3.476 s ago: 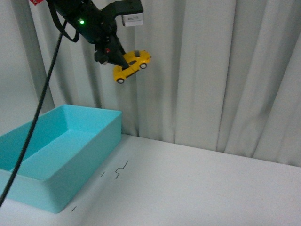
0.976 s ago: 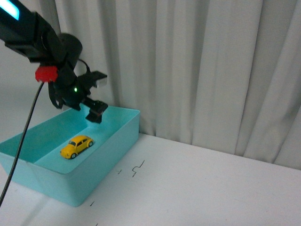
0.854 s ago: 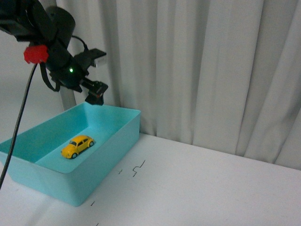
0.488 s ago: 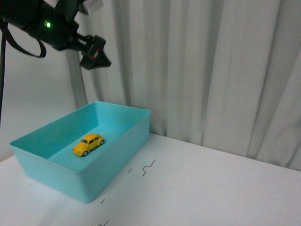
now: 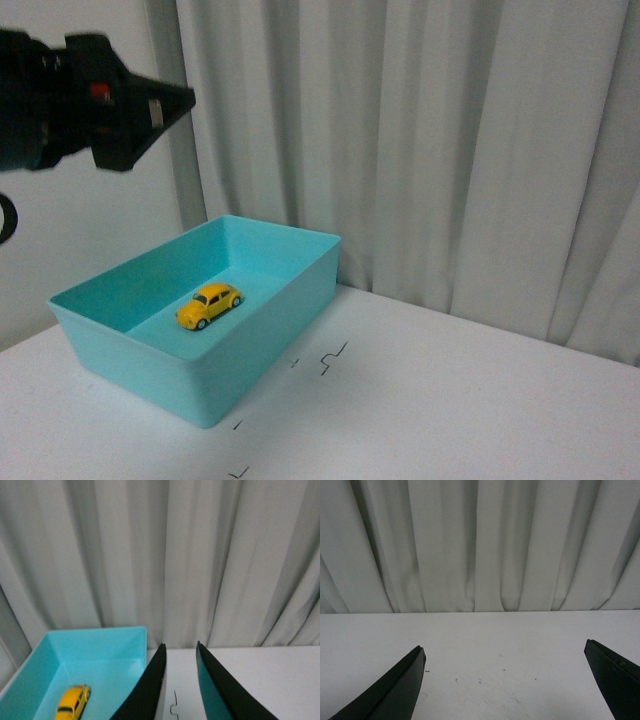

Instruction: Wind up and store yellow beetle toy

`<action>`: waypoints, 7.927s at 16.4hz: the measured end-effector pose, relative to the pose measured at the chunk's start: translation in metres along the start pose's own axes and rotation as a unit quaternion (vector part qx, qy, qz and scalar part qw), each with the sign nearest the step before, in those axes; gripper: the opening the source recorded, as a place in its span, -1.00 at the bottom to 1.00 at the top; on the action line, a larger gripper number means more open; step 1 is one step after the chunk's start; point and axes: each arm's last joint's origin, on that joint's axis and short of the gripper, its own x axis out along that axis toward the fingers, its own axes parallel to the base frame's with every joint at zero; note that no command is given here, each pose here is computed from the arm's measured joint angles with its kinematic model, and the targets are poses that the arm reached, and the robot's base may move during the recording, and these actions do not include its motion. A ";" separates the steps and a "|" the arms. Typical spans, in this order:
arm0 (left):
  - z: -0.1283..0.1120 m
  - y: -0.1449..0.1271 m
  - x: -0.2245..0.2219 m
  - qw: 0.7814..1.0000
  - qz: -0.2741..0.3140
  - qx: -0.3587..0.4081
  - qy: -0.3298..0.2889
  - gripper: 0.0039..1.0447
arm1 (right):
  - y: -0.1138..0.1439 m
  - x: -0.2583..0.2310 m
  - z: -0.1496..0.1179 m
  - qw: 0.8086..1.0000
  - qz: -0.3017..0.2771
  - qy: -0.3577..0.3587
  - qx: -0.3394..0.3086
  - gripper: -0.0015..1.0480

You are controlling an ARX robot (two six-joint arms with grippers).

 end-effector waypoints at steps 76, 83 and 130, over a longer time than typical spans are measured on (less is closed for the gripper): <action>-0.078 -0.034 -0.078 1.000 0.002 -0.014 0.009 0.88 | 0.000 0.000 0.000 1.000 0.000 0.000 0.000 0.87; -0.078 -0.034 -0.078 1.000 0.002 -0.014 0.009 0.88 | 0.000 0.000 0.000 1.000 0.000 0.000 0.000 0.87; -0.078 -0.034 -0.078 1.000 0.002 -0.014 0.011 0.88 | 0.000 0.000 0.000 1.000 0.000 0.001 0.002 0.87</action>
